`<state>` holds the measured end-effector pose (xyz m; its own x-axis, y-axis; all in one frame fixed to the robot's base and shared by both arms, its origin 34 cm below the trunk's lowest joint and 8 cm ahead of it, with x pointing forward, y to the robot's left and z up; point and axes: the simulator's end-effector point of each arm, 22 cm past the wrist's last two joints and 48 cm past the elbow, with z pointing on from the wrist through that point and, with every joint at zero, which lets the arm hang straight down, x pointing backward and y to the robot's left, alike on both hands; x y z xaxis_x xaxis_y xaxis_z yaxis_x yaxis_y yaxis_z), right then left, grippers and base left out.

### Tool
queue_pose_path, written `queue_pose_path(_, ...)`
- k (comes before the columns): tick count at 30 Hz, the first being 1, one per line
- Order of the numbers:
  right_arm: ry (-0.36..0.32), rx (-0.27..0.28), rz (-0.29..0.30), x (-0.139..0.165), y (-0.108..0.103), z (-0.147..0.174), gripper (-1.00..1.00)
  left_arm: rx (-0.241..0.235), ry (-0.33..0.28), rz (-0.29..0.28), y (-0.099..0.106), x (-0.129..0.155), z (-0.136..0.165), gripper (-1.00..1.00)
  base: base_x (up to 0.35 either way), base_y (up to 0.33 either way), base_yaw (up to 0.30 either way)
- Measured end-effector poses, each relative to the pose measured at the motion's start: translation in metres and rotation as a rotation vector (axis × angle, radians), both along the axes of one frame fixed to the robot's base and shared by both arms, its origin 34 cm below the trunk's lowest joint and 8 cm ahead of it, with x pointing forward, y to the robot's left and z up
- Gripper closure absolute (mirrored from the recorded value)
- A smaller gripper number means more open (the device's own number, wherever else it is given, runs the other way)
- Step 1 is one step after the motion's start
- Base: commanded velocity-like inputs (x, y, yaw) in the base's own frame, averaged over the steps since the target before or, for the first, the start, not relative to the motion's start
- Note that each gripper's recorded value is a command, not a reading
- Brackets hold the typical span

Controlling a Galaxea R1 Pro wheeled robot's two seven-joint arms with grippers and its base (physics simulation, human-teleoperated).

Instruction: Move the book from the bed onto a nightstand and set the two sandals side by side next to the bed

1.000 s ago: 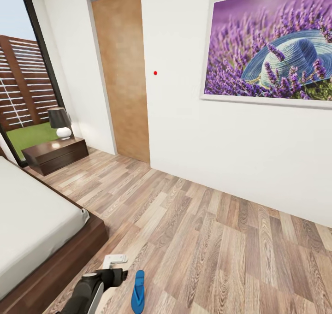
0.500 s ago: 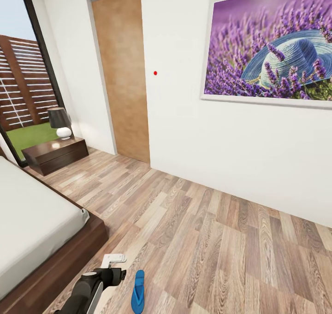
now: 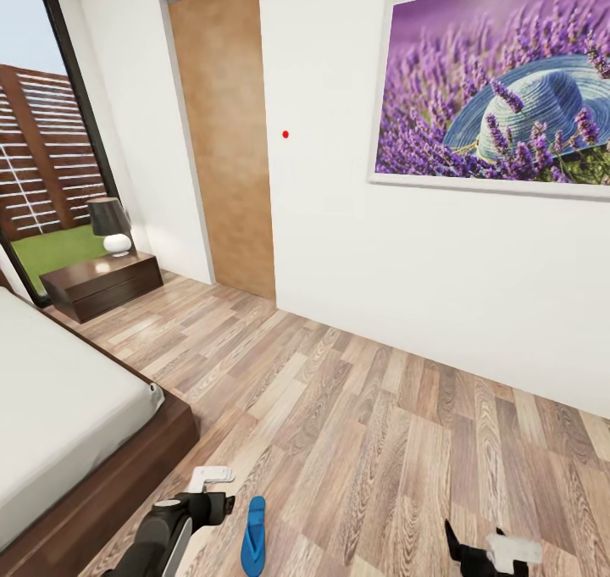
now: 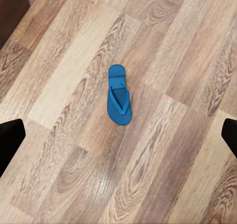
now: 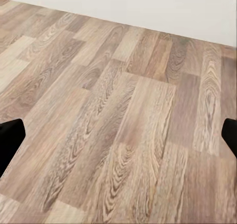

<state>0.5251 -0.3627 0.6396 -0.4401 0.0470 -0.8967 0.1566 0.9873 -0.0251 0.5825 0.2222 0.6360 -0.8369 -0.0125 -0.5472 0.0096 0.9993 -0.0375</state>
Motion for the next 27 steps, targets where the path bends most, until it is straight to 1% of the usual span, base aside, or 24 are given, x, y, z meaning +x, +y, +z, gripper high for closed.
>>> queue_pose_path(1, -0.032, -0.009, -0.012, 0.007, -0.003, 0.011, -1.00, -0.001, 0.000, 0.000, -0.001, 0.000, 0.000, -1.00, 0.000, 0.000, 0.000)
queue_pose_path(4, -0.094, -0.020, -0.023, 0.018, -0.006, 0.031, -1.00, -0.002, 0.002, -0.002, -0.003, 0.000, 0.000, -1.00, 0.000, 0.000, 0.000)
queue_pose_path(5, -0.166, -0.030, -0.028, 0.026, -0.007, 0.049, -1.00, -0.002, 0.002, -0.002, -0.003, 0.000, 0.000, -1.00, 0.000, 0.000, 0.000)
queue_pose_path(9, -0.237, -0.040, -0.031, 0.031, -0.008, 0.064, -1.00, -0.002, 0.003, -0.002, -0.004, -0.001, -0.002, -1.00, 0.000, 0.000, 0.000)
queue_pose_path(16, -0.253, -0.043, -0.032, 0.030, -0.008, 0.055, -1.00, -0.001, 0.004, -0.021, -0.010, -0.002, -0.014, -1.00, 0.000, 0.000, 0.000)
queue_pose_path(27, -0.254, -0.044, -0.037, 0.029, -0.011, 0.035, -1.00, 0.001, 0.003, -0.025, -0.011, -0.003, -0.033, -1.00, 0.000, 0.000, 0.000)
